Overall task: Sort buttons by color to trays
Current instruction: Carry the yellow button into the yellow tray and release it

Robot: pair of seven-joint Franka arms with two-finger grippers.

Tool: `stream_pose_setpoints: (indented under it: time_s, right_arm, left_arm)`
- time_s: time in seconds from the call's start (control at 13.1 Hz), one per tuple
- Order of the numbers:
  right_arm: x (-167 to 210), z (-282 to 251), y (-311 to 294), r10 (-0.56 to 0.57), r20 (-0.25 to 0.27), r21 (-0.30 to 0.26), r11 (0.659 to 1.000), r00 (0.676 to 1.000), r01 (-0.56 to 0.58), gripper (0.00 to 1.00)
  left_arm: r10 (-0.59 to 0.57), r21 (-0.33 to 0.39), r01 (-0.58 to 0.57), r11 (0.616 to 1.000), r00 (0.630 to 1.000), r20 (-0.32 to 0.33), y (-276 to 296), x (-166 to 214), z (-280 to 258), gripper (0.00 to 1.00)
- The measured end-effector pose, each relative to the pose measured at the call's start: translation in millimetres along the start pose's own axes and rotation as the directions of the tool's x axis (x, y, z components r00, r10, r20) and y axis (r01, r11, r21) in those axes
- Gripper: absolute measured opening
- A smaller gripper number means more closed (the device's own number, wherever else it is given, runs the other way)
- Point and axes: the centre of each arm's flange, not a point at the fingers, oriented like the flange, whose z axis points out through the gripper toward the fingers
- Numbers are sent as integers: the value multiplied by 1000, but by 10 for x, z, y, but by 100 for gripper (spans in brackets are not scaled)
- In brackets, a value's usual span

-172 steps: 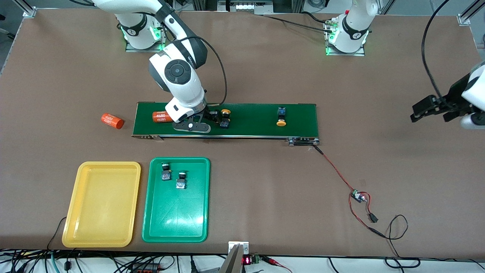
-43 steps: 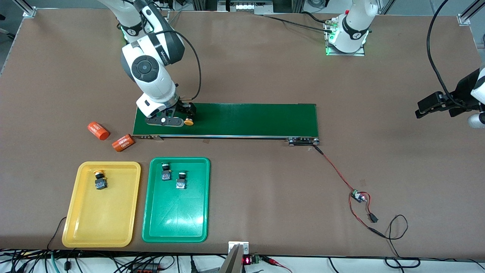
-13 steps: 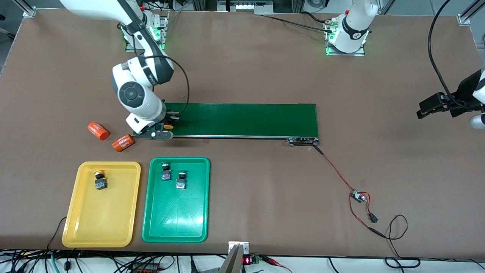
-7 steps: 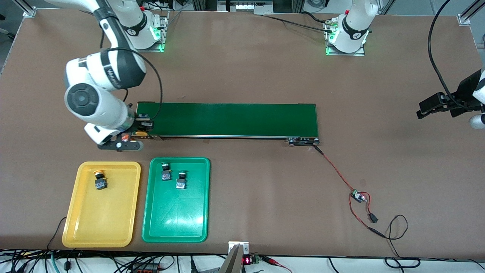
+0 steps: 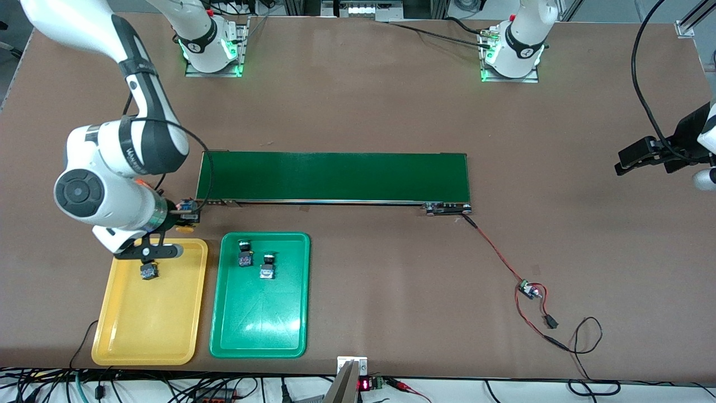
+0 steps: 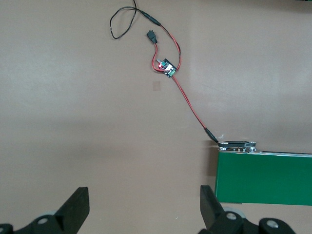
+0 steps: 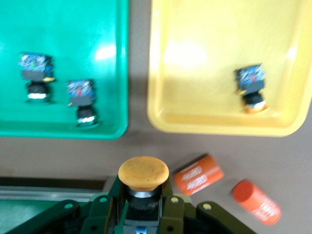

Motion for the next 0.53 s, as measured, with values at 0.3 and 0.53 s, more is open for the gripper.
stream_pose_setpoints:
  time_s: [0.3, 0.53]
  right_arm:
    - [323, 411, 643, -21, -82, 3, 1000, 996, 22, 33]
    - [559, 693, 820, -24, -137, 3, 1000, 990, 25, 33]
  left_arm:
    - [1, 0, -1, 1000, 1000, -1, 9, 1, -1, 100]
    - [2, 0, -2, 1000, 1000, -2, 14, 1, -1, 100]
